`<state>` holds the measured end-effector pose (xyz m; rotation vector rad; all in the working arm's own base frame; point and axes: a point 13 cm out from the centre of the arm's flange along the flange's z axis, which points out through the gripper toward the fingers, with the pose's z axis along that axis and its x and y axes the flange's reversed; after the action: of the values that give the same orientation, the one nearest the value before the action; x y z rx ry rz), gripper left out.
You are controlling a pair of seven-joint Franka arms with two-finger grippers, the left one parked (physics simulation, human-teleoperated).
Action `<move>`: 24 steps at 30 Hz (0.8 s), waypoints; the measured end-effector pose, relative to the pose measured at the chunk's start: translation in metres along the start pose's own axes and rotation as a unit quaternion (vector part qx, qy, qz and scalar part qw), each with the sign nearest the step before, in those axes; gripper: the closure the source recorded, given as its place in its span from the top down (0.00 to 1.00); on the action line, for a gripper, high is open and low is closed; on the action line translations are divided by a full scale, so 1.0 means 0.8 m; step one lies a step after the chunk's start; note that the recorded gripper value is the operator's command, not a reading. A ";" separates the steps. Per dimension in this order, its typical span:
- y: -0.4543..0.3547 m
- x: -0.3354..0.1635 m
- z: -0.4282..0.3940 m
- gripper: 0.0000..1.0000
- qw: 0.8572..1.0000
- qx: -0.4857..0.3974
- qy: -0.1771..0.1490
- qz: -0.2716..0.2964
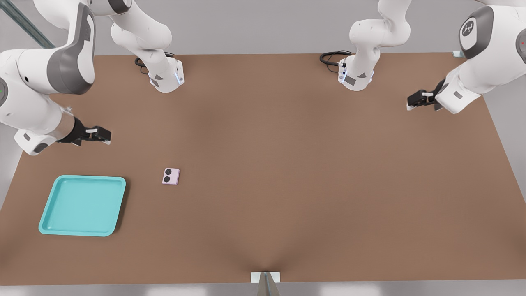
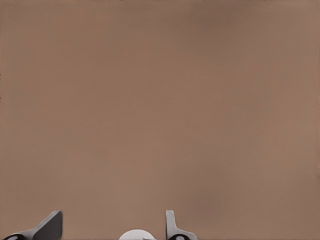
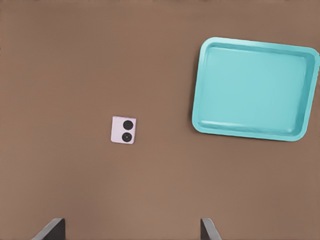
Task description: Keep left arm still and place phone on the tray with right arm
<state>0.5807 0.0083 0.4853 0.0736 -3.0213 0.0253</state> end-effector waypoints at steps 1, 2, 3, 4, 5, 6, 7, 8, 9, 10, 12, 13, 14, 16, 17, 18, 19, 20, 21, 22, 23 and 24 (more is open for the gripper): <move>0.001 -0.005 -0.001 1.00 1.000 0.001 -0.007 -0.001; 0.004 -0.012 0.004 1.00 1.000 0.000 -0.010 -0.004; 0.011 -0.021 0.015 1.00 1.000 0.000 -0.009 -0.010; 0.026 -0.030 0.039 1.00 1.000 0.003 -0.001 -0.021; 0.047 -0.034 0.073 1.00 0.999 0.006 0.013 -0.034; 0.068 -0.033 0.116 1.00 0.998 0.008 0.028 -0.048; 0.087 -0.030 0.161 1.00 0.997 0.010 0.043 -0.058; 0.099 -0.026 0.209 1.00 0.996 0.011 0.056 -0.063; 0.107 -0.024 0.258 1.00 0.996 0.010 0.066 -0.065; 0.113 -0.024 0.304 1.00 0.995 0.008 0.072 -0.064; 0.118 -0.037 0.385 1.00 0.996 -0.002 0.072 -0.056; 0.117 -0.046 0.411 1.00 0.997 -0.006 0.065 -0.049; 0.115 -0.053 0.430 1.00 0.997 -0.011 0.058 -0.042; 0.105 -0.051 0.472 1.00 0.998 -0.017 0.048 -0.024; 0.098 -0.054 0.487 1.00 0.999 -0.021 0.040 -0.015; 0.096 -0.059 0.497 1.00 0.999 -0.024 0.031 -0.007; 0.096 -0.065 0.505 1.00 0.999 -0.027 0.021 -0.001; 0.096 -0.071 0.512 1.00 0.999 -0.029 0.013 0.005; 0.097 -0.077 0.516 1.00 0.999 -0.032 0.004 0.011; 0.100 -0.082 0.519 1.00 0.999 -0.033 -0.004 0.015; 0.102 -0.086 0.522 1.00 0.999 -0.035 -0.010 0.019; 0.104 -0.088 0.525 1.00 0.999 -0.036 -0.014 0.024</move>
<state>0.5968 0.0864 0.0586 -0.0045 -3.0484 -0.0818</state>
